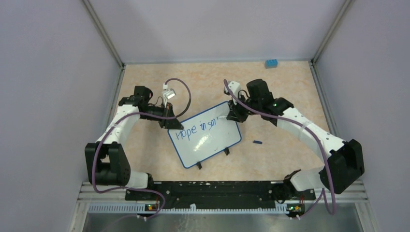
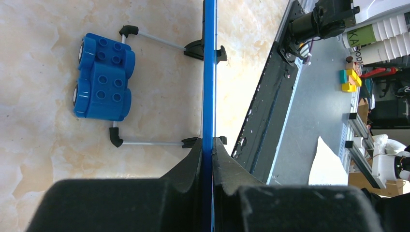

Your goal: Write a sentence on the whiteboard

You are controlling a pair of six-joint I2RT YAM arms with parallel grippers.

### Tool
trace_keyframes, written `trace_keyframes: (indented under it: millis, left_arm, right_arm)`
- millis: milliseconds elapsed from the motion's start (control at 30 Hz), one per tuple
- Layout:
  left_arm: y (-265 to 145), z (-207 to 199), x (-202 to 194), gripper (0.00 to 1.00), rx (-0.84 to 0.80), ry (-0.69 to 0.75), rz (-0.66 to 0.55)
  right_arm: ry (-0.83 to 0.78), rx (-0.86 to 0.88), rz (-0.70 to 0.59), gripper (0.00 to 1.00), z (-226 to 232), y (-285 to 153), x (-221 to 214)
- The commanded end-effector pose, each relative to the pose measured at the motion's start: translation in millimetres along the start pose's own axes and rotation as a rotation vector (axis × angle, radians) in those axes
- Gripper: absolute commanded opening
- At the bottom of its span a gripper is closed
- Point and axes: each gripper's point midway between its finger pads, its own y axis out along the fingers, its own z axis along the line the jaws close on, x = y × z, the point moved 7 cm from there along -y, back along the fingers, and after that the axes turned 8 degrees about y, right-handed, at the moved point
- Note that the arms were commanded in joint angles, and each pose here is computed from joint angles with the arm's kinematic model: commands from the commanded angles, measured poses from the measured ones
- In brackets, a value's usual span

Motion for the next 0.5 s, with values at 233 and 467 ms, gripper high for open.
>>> trace_keyframes:
  millis: [233, 467]
  left_arm:
    - [0, -3, -2, 0.0, 0.003, 0.015, 0.002]
    - [0, -3, -3, 0.0, 0.003, 0.016, 0.003]
  right_arm:
    - [-0.026, 0.005, -0.059, 0.0, 1, 4, 21]
    - [-0.027, 0.013, -0.038, 0.0, 2, 5, 12]
